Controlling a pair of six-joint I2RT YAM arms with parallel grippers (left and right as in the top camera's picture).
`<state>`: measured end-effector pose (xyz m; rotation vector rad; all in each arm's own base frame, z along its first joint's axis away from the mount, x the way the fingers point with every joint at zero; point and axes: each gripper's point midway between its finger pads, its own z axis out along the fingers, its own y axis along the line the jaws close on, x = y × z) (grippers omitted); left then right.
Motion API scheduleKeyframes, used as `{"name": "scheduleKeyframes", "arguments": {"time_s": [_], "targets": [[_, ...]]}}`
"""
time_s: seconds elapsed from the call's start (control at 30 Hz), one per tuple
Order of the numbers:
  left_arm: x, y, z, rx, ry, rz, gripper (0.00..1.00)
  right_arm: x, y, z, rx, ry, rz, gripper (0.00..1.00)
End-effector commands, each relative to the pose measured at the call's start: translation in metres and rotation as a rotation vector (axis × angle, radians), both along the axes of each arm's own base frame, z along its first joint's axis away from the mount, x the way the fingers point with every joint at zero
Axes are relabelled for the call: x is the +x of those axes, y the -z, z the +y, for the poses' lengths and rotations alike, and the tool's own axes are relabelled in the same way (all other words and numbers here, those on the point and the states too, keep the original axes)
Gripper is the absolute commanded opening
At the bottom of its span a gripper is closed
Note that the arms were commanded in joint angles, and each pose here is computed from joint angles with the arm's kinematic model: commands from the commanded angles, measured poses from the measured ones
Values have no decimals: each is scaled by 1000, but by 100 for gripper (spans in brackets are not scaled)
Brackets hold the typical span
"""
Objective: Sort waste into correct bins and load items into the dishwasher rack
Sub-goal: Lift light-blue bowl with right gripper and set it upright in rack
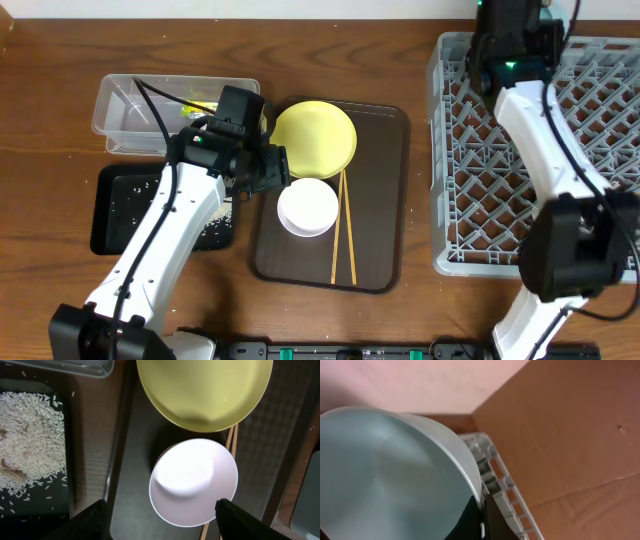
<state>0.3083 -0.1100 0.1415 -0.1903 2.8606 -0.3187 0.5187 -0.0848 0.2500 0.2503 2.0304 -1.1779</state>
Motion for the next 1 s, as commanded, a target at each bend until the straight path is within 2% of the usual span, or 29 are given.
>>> {"name": "scheduleKeyframes", "arguments": {"time_s": [0.0, 0.27, 0.57, 0.8, 0.97], "targets": [[2, -2, 3, 13, -12, -4, 71, -4, 21, -14, -58, 80, 58, 1], [1, -1, 3, 14, -12, 0, 71, -3, 54, -18, -46, 101, 108, 1], [1, -2, 3, 14, -12, -1, 71, -3, 86, 8, 92, 7, 170, 1], [1, -2, 3, 14, -12, -1, 72, -6, 94, 32, 115, -40, 202, 4], [1, -1, 3, 14, -13, 0, 71, -8, 96, 45, 113, -60, 220, 2]]}}
